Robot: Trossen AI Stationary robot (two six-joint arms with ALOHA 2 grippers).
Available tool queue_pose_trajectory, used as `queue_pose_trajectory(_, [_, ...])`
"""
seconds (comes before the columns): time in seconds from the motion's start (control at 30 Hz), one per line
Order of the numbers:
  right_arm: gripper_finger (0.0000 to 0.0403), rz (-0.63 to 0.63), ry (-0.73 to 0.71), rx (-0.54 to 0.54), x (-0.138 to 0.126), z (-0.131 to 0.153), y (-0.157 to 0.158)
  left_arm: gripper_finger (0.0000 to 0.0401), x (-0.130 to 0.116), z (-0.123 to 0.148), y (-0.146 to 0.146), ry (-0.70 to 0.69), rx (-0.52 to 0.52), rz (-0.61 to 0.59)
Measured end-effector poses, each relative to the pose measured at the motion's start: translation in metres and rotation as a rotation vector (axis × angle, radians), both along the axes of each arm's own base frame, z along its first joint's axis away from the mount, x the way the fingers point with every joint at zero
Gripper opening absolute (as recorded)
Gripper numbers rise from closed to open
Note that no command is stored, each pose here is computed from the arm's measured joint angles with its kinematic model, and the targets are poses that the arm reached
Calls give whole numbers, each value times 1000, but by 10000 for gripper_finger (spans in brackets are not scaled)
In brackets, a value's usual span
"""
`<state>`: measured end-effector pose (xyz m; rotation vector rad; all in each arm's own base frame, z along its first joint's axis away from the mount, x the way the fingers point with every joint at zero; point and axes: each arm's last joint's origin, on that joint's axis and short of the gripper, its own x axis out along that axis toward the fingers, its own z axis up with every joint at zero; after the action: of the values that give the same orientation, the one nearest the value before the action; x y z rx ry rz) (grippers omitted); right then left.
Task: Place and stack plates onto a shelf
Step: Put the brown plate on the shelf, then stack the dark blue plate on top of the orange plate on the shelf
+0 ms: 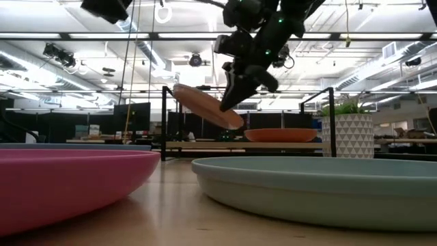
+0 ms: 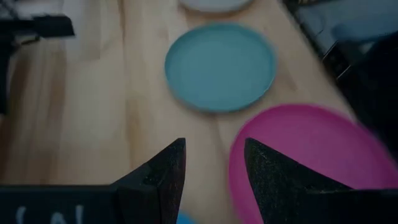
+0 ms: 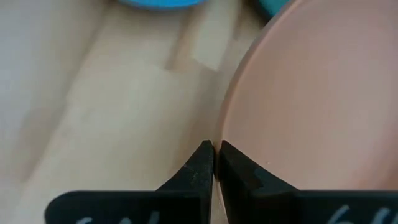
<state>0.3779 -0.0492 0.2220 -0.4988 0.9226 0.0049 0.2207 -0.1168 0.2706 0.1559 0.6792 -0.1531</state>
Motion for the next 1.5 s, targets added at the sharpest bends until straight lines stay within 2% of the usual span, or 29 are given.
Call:
queue_pose_trajectory(0.17, [25, -39, -37, 33, 1, -3, -29, 172, -1, -2, 4, 8, 65, 61])
queue_pose_trajectory(0.43, [25, -90, -44, 53, 1, -11, -58, 172, 0, -2, 9, 6, 85, 97])
queue_pose_trajectory(0.63, [38, -97, -46, 66, 3, -18, -65, 172, 0, -3, 10, 16, 91, 99])
queue_pose_trajectory(0.93, [84, -110, -37, 58, 4, -21, -65, 172, -1, -4, 10, 26, 82, 111])
queue_pose_trajectory(1.13, [96, -103, -52, 36, 3, -6, -43, 172, -2, -5, 10, 36, 61, 131])
queue_pose_trajectory(1.3, [96, -93, -50, 87, -1, 9, -5, 172, -2, -5, 11, 41, 18, 172])
queue_pose_trajectory(1.5, [96, -167, 37, 186, -8, 2, 37, 172, 4, -15, 7, 81, -60, 262])
